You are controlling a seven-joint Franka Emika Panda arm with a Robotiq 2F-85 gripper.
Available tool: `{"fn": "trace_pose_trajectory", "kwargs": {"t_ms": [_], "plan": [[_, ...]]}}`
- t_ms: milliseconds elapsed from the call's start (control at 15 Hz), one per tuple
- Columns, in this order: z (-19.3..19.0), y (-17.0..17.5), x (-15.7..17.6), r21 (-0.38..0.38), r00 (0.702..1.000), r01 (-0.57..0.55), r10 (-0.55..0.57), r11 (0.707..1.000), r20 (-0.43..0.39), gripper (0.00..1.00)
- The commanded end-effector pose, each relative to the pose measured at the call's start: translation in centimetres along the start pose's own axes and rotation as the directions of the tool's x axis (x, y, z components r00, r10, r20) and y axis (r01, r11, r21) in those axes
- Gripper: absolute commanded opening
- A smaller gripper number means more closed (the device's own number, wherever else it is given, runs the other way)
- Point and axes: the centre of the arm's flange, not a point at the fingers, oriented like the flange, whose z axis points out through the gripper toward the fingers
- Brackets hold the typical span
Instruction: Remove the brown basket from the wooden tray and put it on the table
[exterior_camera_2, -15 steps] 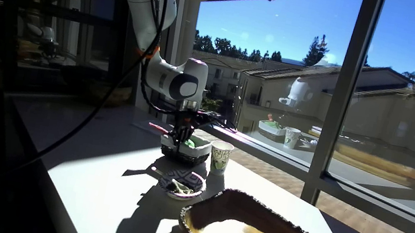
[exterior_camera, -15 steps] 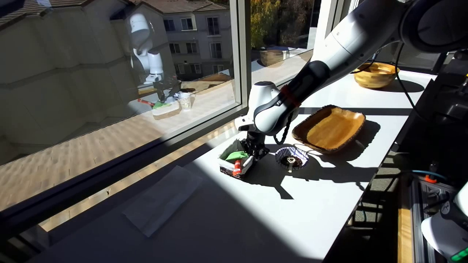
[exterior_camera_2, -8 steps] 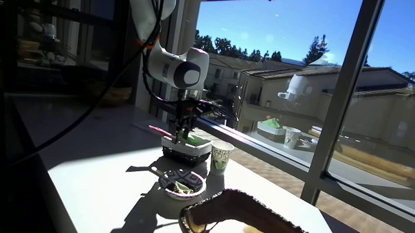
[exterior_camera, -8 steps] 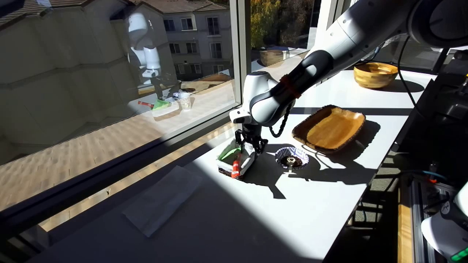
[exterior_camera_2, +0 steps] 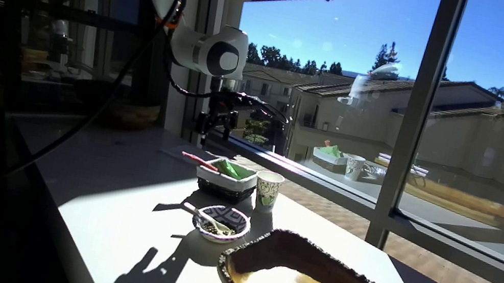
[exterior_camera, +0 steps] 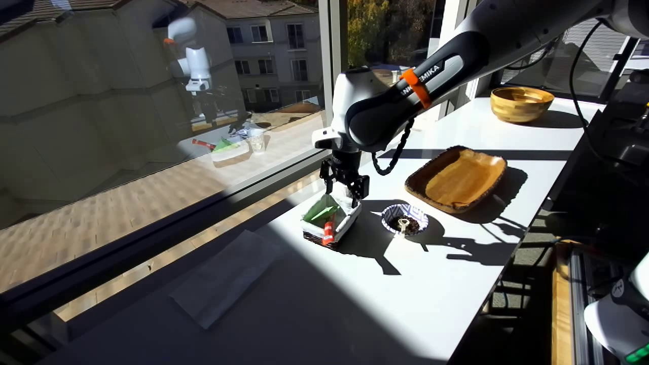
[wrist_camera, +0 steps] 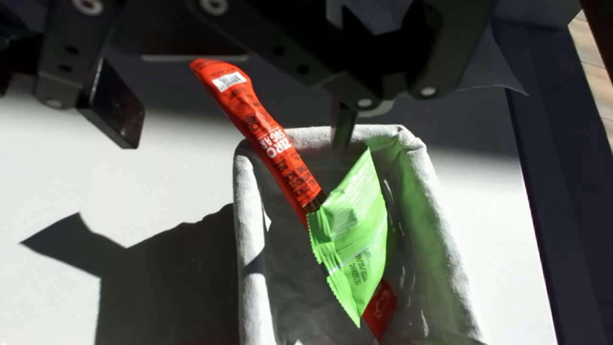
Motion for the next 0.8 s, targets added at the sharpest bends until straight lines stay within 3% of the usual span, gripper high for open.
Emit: {"fn": "trace_pose_trajectory", "kwargs": {"t_ms": [0, 200, 400, 733], "plan": [[-3.5, -3.3, 0.3, 0.035, 0.981, -0.187, 0.185, 0.982, 0.058, 1.00], [-6.6, -6.6, -1.2, 0.031, 0.934, -0.351, 0.348, 0.936, 0.082, 1.00], [-9.3, -10.8, -3.4, 0.006, 0.862, -0.495, 0.491, 0.869, 0.126, 1.00], [-11.3, -19.4, -6.8, -0.030, 0.688, -0.712, 0.705, 0.702, 0.174, 1.00]]}}
